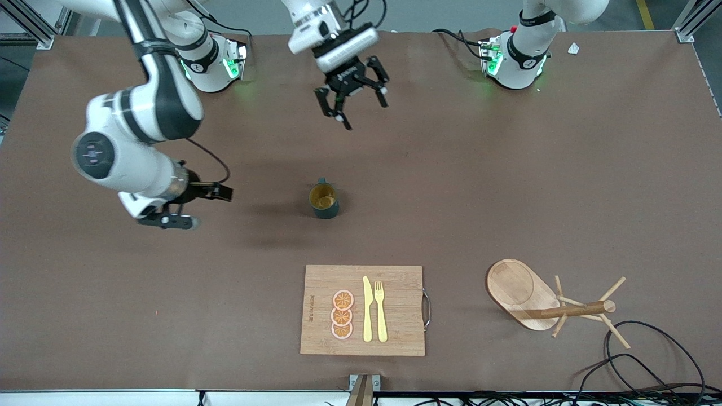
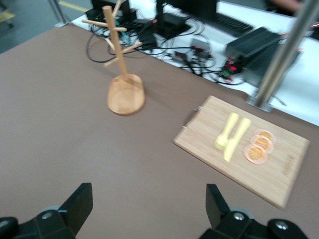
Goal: Transfer cup from left to right arm and place
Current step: 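Grasp the teal mug with the right gripper while the left gripper withdraws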
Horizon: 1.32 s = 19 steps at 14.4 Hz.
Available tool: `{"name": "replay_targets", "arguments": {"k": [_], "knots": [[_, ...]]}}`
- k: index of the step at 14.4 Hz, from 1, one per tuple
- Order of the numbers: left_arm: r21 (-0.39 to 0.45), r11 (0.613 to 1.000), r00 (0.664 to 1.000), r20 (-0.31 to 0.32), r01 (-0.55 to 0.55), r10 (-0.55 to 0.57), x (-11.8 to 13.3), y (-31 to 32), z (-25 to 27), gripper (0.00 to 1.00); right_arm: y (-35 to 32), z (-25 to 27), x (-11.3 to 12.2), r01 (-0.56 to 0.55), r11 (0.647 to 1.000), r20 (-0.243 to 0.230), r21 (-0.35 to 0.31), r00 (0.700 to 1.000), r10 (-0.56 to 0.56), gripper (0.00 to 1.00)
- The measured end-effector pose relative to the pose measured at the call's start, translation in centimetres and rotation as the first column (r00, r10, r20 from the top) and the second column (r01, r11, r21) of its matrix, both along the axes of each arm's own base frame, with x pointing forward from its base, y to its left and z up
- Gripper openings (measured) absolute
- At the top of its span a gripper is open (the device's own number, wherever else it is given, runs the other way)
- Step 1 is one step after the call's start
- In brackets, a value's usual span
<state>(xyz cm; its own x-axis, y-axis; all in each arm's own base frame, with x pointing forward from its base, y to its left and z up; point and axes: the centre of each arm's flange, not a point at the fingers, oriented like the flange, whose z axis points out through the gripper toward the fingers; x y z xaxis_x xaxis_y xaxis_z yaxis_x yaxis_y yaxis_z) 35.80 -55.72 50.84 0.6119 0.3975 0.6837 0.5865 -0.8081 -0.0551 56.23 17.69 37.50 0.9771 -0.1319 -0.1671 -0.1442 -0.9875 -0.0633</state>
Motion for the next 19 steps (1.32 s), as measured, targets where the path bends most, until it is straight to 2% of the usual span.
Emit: {"name": "replay_targets", "arguments": {"k": [3, 6, 11, 15, 16, 18, 19], "knots": [[-0.014, 1.0, 0.986, -0.169, -0.009, 0.006, 7.4, 6.8, 2.6, 1.0, 5.5, -1.4, -2.2, 0.04, 0.999, 0.034, -0.003, 0.999, -0.04, 1.0], [-0.077, 0.995, 0.943, -0.323, 0.058, -0.08, 13.6, 15.5, 6.9, 1.0, 8.8, -3.1, -3.5, 0.04, 0.999, 0.059, 0.004, 0.997, -0.04, 1.0], [-0.17, 0.973, 0.865, -0.453, 0.154, -0.216, 20.8, 28.1, 9.4, 1.0, 14.5, -7.9, -5.3, 0.084, 0.996, 0.097, -0.003, 0.992, -0.083, 0.99], [-0.183, 0.933, 0.778, -0.516, 0.309, -0.359, 24.8, 35.8, 8.8, 1.0, 16.3, -10.6, -5.9, 0.09, 0.996, 0.112, -0.006, 0.99, -0.089, 0.95], [-0.191, 0.924, 0.759, -0.527, 0.332, -0.382, 25.1, 36.7, 8.7, 1.0, 16.3, -11.1, -5.8, 0.093, 0.996, 0.115, -0.006, 0.989, -0.091, 0.87], [-0.227, 0.912, 0.734, -0.542, 0.341, -0.409, 25.1, 37.4, 8.6, 1.0, 16.3, -11.6, -5.7, 0.095, 0.996, 0.123, -0.004, 0.988, -0.093, 0.83], [-0.25, 0.912, 0.724, -0.555, 0.324, -0.409, 25.1, 38.2, 8.6, 1.0, 16.4, -11.7, -5.7, 0.094, 0.996, 0.126, -0.003, 0.988, -0.093, 0.71]]}}
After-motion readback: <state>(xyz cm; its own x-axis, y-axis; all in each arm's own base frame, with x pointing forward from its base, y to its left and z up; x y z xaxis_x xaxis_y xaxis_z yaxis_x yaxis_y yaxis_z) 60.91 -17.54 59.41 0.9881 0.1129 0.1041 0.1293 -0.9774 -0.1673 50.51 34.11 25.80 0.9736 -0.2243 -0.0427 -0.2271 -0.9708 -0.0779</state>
